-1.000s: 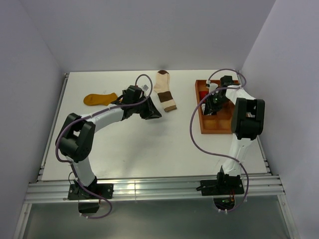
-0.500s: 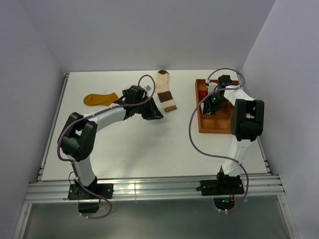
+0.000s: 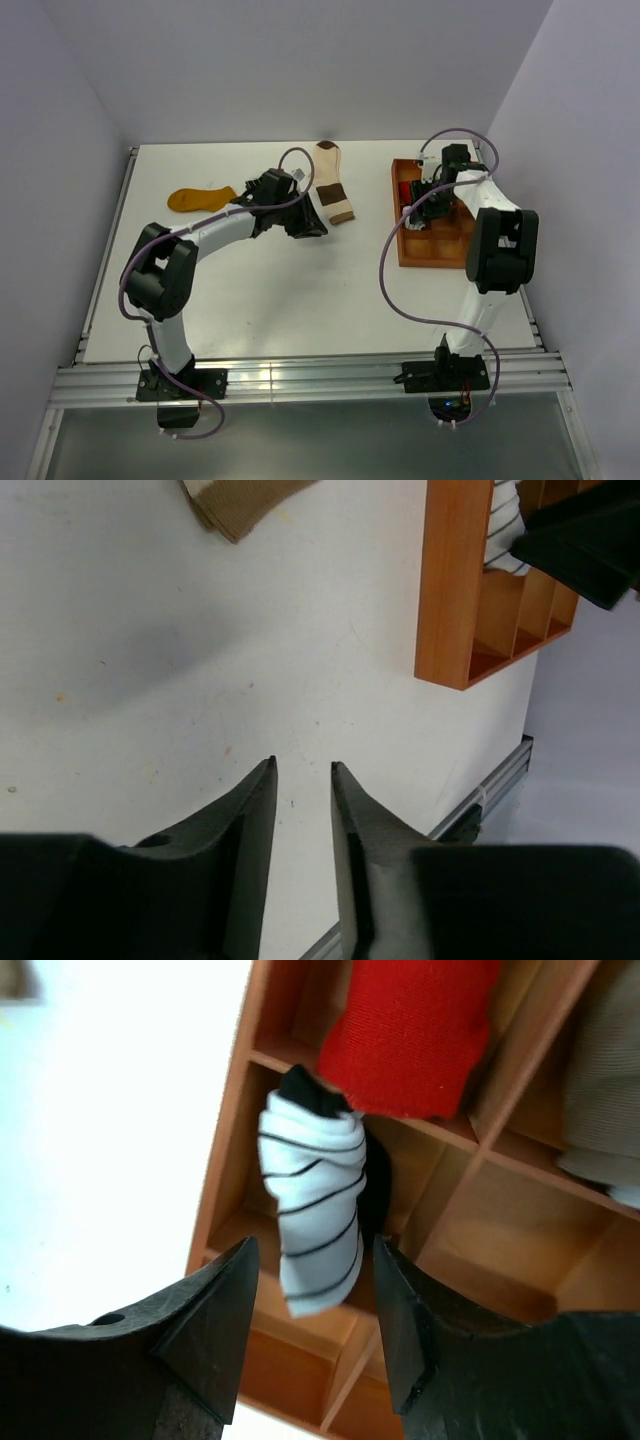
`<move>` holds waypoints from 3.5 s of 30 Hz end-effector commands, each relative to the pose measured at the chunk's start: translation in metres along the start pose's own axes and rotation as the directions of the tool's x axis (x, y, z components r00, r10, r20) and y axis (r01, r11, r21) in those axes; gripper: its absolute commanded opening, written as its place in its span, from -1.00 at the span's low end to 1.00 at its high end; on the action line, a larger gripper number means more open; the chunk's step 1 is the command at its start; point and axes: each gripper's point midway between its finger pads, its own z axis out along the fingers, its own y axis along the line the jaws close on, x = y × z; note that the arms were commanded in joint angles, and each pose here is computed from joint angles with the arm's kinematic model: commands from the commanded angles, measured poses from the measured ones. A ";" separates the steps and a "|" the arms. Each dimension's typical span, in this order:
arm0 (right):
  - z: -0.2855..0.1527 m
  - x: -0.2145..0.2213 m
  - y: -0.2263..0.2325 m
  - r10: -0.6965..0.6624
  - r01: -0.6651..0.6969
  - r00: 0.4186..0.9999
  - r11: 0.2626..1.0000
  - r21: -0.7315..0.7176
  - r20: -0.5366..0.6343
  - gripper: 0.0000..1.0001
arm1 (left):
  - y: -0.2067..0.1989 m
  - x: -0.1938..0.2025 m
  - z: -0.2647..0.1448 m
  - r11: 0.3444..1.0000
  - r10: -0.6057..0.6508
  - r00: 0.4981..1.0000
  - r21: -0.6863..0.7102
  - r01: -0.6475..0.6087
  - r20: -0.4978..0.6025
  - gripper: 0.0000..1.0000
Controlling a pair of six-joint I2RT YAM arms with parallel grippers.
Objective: Roll the socks
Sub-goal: Place the sock in the storage box, then move the sock to the center of the board.
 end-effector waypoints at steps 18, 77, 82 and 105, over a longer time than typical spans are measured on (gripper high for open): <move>-0.087 -0.042 0.018 -0.059 0.057 0.975 0.998 0.015 0.214 0.24 | -0.023 -0.074 0.061 0.647 0.738 0.664 -0.406 -0.645 0.122 0.20; -0.144 0.003 0.025 -0.219 0.269 0.920 0.956 -0.119 0.325 0.12 | 0.042 0.057 0.085 0.823 0.559 0.762 0.105 -0.559 -0.325 -0.36; -0.140 0.017 0.060 -0.428 0.475 0.836 0.878 -0.064 0.342 0.12 | 0.037 0.123 0.054 0.850 0.520 0.742 0.177 -0.496 -0.423 -0.37; -0.069 0.146 0.195 -0.874 0.945 0.326 0.317 -0.087 0.360 0.15 | 0.020 0.167 0.013 0.915 0.394 0.716 0.317 -0.248 -0.577 -0.05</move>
